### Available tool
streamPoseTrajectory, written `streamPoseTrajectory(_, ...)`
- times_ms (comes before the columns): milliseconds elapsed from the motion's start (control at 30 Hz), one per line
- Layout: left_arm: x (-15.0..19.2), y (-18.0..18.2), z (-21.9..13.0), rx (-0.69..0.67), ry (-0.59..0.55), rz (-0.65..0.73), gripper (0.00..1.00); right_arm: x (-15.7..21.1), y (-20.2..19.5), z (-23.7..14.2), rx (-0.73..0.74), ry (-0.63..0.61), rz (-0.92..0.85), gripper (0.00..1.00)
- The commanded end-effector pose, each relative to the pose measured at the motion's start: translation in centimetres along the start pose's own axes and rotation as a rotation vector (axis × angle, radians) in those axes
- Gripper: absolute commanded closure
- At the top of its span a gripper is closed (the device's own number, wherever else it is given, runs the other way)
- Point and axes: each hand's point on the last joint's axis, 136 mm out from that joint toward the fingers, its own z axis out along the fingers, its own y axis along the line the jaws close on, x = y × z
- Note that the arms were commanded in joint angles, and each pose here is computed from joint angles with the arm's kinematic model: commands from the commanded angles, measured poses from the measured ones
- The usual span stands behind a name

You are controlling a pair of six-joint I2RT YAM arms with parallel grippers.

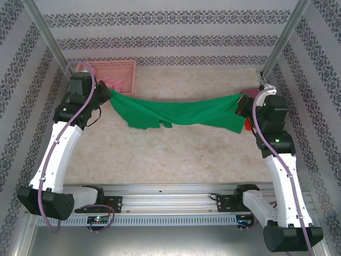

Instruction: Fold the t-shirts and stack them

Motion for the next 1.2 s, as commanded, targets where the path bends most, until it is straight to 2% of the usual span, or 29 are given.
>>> streamPoseTrajectory(0,1.8,0.8,3.8,-0.039,0.099,0.026,1.00,2.1,-2.0,3.1,0.047,0.060,0.039,1.00)
streamPoseTrajectory(167,6.3,1.6,10.7,-0.078,0.242,0.015,1.00,6.0,-4.8,8.0,0.118,0.157,0.087,1.00)
streamPoseTrajectory(333,10.9,2.2,15.8,-0.135,0.361,0.017,0.99,9.2,-6.4,11.6,0.146,0.246,0.135,1.00)
streamPoseTrajectory(467,12.2,1.1,18.2,-0.105,0.379,0.017,0.85,10.7,-7.2,13.4,0.166,0.294,0.144,1.00)
streamPoseTrajectory(500,11.9,0.9,18.4,-0.097,0.371,0.019,0.79,10.9,-7.4,13.7,0.172,0.302,0.137,1.00)
streamPoseTrajectory(533,11.5,0.7,18.3,-0.095,0.360,0.026,0.68,11.1,-7.6,13.9,0.181,0.311,0.132,1.00)
streamPoseTrajectory(567,10.8,0.4,17.9,-0.089,0.346,0.040,0.53,11.1,-7.7,14.1,0.188,0.318,0.125,1.00)
streamPoseTrajectory(600,10.3,0.3,17.4,-0.092,0.335,0.051,0.32,11.3,-7.8,14.1,0.195,0.324,0.120,1.00)
streamPoseTrajectory(700,9.6,0.7,15.2,-0.112,0.310,0.064,0.05,11.3,-7.9,13.9,0.199,0.323,0.112,1.00)
streamPoseTrajectory(733,9.9,1.1,14.6,-0.122,0.310,0.065,0.00,11.3,-7.9,13.8,0.201,0.321,0.109,1.00)
streamPoseTrajectory(933,15.1,4.3,10.3,-0.176,0.365,0.013,0.00,12.2,-8.2,13.4,0.207,0.334,0.119,1.00)
streamPoseTrajectory(1033,18.2,5.5,9.6,-0.200,0.413,-0.024,0.12,12.6,-8.3,13.4,0.204,0.346,0.123,1.00)
streamPoseTrajectory(1167,21.3,6.9,10.6,-0.230,0.484,-0.063,0.37,13.2,-8.4,13.5,0.205,0.363,0.129,1.00)
